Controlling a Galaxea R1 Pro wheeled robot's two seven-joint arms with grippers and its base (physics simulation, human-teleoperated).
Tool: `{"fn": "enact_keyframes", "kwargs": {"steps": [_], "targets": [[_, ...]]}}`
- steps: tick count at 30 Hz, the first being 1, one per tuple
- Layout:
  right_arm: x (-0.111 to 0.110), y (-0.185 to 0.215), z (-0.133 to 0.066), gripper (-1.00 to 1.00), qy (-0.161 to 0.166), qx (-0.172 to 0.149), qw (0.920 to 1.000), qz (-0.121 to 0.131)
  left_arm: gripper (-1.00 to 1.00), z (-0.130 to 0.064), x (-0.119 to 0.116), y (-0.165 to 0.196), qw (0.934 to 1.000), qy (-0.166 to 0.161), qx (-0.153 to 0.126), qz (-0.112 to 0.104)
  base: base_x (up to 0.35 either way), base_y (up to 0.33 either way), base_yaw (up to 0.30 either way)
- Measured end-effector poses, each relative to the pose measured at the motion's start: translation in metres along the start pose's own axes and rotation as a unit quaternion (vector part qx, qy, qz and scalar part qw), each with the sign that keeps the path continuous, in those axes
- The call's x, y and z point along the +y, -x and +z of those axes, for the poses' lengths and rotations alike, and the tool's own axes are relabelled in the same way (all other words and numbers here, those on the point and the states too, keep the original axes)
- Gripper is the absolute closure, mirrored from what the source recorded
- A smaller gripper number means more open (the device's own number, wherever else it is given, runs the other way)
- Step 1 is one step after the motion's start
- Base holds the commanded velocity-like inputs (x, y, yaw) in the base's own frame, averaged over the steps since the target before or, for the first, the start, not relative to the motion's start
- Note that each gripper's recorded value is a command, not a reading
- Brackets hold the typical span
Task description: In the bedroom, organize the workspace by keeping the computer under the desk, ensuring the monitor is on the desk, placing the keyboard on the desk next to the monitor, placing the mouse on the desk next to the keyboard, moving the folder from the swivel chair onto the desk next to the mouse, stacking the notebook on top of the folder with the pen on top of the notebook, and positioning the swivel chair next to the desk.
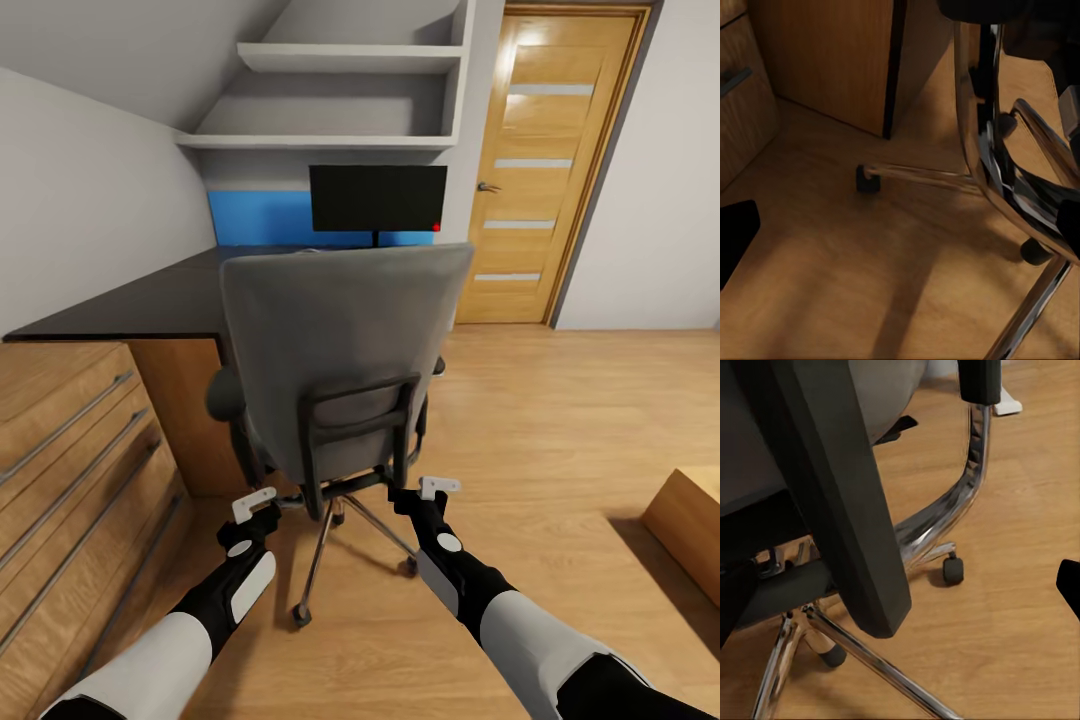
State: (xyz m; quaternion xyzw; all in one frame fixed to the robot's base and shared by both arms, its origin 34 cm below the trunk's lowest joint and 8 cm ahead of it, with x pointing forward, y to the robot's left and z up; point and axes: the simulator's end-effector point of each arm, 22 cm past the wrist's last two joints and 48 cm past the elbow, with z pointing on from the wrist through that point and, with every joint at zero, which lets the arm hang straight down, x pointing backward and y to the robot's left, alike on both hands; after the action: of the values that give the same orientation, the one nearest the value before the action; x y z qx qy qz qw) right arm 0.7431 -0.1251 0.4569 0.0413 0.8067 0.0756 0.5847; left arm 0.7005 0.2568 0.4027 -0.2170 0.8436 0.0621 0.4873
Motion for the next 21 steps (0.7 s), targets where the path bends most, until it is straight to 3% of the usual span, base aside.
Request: {"fn": "enact_keyframes", "kwargs": {"steps": [12,21], "targets": [[0.0004,0.0003,-0.0001,-1.00,0.000,-0.001,1.0000,0.000,-1.00,-0.0003,-0.0017,0.0015,1.0000,-0.002,-0.002,0.002,0.287,-0.007,0.000],[0.0011,-0.0005,-0.0001,-1.00,0.001,0.000,1.0000,-0.002,-1.00,-0.0008,-0.0045,0.0058,0.9999,-0.005,-0.008,0.007,0.151,-0.171,0.000]]}}
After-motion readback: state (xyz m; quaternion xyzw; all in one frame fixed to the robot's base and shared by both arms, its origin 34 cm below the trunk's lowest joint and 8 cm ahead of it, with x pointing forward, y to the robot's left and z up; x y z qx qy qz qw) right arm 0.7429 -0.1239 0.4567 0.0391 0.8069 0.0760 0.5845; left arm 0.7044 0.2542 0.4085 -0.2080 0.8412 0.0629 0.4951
